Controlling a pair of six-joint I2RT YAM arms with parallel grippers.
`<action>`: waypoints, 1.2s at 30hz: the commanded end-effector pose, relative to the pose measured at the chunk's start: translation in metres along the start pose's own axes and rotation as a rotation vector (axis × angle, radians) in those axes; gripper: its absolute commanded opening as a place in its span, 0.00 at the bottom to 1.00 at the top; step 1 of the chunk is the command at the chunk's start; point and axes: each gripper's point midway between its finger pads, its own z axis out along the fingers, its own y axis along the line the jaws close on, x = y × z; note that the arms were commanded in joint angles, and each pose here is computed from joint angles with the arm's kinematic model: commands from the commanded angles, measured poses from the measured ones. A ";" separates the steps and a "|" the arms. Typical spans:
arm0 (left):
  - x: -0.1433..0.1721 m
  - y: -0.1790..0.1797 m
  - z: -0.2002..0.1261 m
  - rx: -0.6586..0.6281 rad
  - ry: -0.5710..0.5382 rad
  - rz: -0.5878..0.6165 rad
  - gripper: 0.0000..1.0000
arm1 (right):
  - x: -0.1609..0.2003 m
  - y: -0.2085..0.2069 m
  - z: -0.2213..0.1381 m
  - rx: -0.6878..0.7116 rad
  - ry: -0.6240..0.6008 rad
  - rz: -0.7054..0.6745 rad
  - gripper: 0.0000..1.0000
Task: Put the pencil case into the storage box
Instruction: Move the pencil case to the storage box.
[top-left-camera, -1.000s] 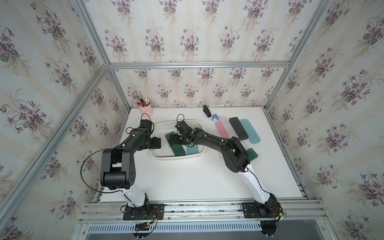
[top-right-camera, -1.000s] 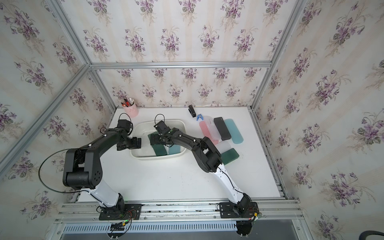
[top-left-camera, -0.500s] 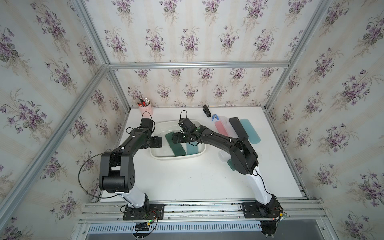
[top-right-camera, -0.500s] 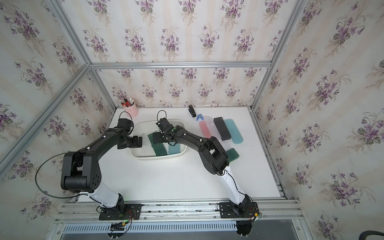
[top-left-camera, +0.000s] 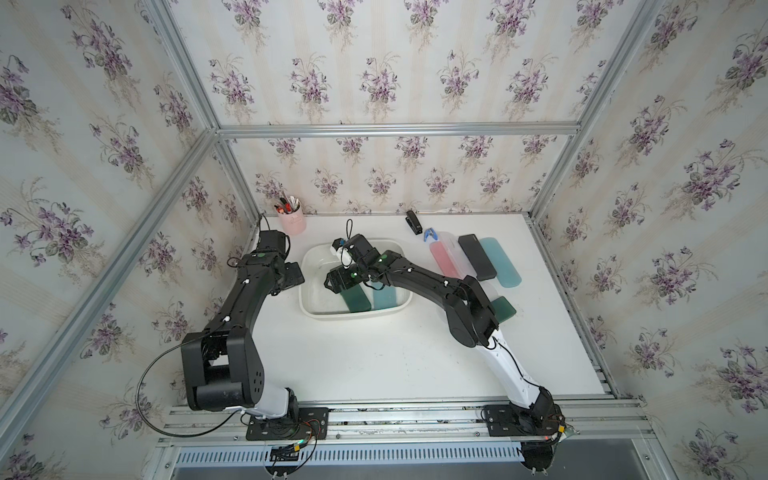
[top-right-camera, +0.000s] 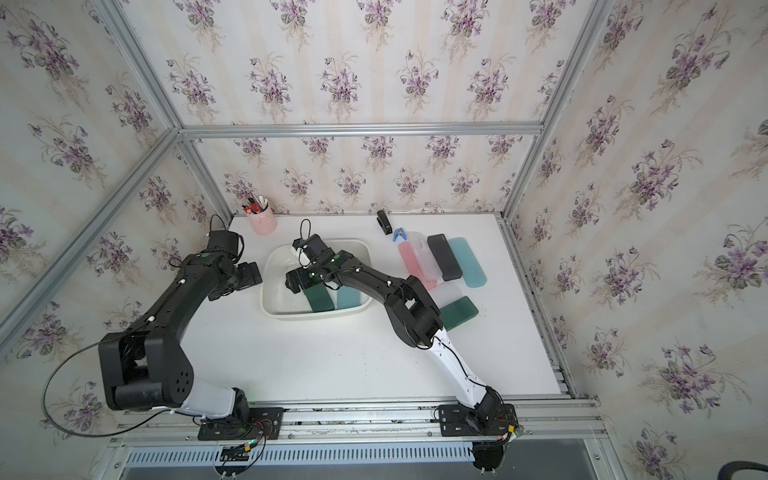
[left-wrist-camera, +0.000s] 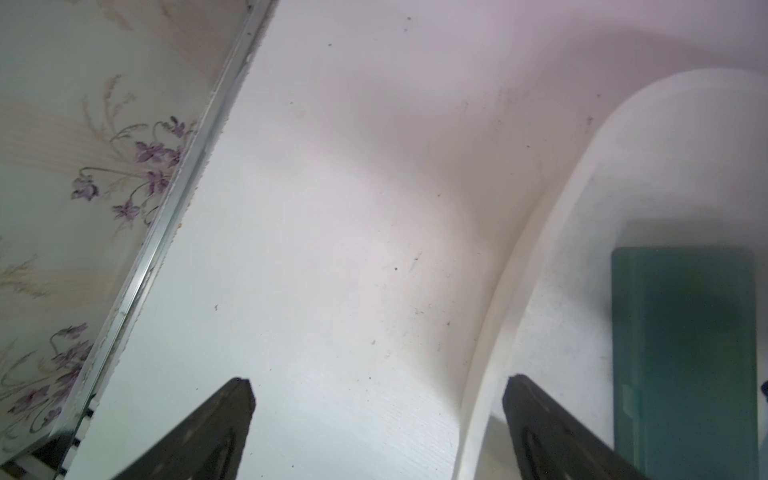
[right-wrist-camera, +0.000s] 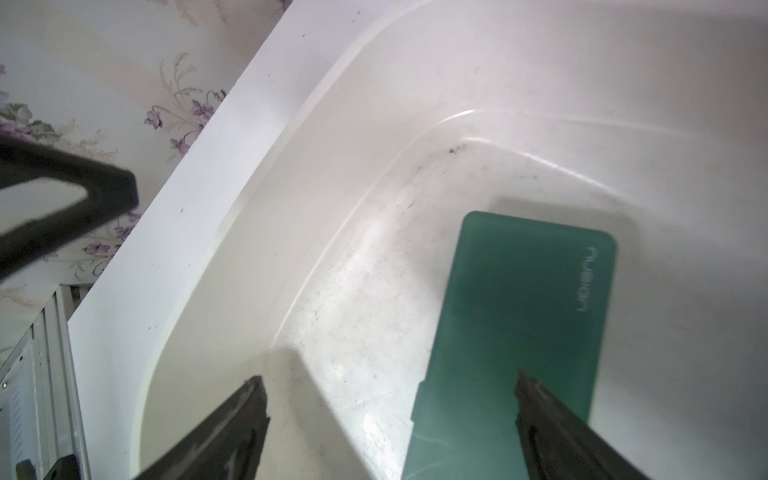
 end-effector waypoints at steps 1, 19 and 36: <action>0.006 0.022 -0.005 -0.067 0.001 -0.104 0.99 | 0.006 0.010 0.009 -0.057 0.018 -0.031 0.95; 0.009 0.026 0.003 -0.081 0.013 -0.079 0.99 | 0.034 -0.027 0.044 0.150 0.079 0.034 0.99; 0.009 0.026 0.000 -0.072 0.012 -0.044 0.99 | -0.026 -0.024 -0.057 0.239 -0.139 0.079 1.00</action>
